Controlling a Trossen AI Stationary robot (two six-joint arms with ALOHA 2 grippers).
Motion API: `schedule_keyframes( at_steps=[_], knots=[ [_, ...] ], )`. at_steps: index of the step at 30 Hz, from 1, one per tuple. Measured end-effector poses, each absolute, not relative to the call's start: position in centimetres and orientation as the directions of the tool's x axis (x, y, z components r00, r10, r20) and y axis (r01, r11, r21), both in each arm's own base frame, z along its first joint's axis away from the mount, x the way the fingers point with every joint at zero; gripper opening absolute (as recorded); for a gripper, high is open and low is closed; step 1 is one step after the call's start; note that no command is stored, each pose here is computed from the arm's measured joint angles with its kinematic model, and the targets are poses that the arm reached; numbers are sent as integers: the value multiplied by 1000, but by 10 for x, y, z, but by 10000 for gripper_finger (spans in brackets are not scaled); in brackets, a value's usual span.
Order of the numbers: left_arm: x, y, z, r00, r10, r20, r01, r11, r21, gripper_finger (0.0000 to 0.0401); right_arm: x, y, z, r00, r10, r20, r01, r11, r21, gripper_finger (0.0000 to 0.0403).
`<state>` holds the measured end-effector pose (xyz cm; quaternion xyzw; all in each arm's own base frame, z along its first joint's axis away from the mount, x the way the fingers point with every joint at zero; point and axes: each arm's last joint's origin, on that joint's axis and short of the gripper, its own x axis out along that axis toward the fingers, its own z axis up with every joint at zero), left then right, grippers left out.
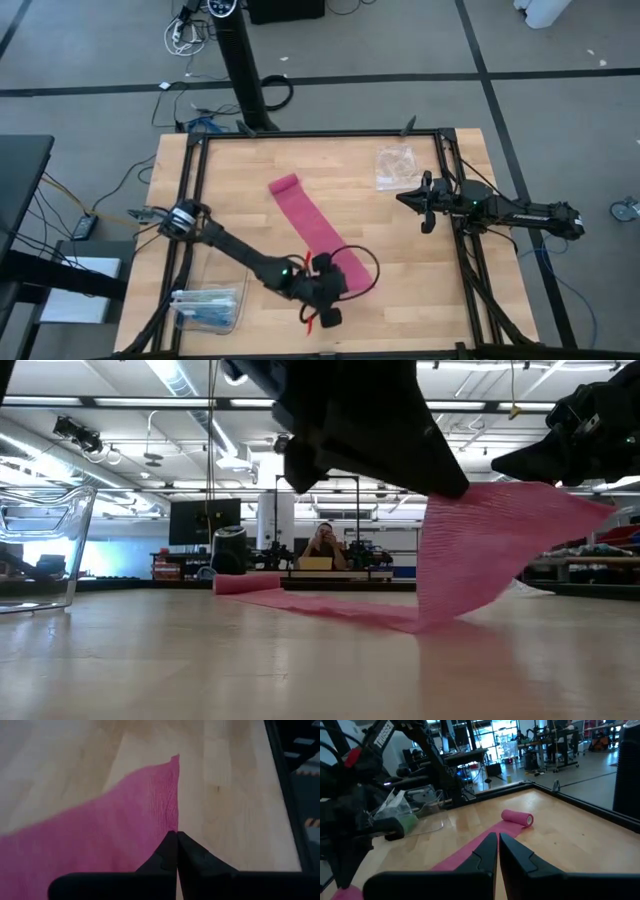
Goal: Roll bandage
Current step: Roll the pink bandage
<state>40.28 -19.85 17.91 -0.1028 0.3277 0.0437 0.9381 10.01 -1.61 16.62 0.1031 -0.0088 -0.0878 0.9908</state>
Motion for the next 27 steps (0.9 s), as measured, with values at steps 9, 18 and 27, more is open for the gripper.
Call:
schedule_keyframes(
  at_steps=[9, 18, 27],
  knots=[
    [388, -219, 163, 827, -56, -560, -151, 936, -317, 53, 100, -16, 166, 984, -176, 0, 172, 963, 206, 23],
    [383, -235, 168, 886, -100, -452, -104, 908, -406, 124, 100, -16, 166, 984, -176, 0, 172, 963, 206, 22],
    [392, -231, 136, 881, -20, -473, -214, 874, -436, 135, 100, -16, 166, 984, -176, 1, 172, 963, 206, 22]
  ],
)
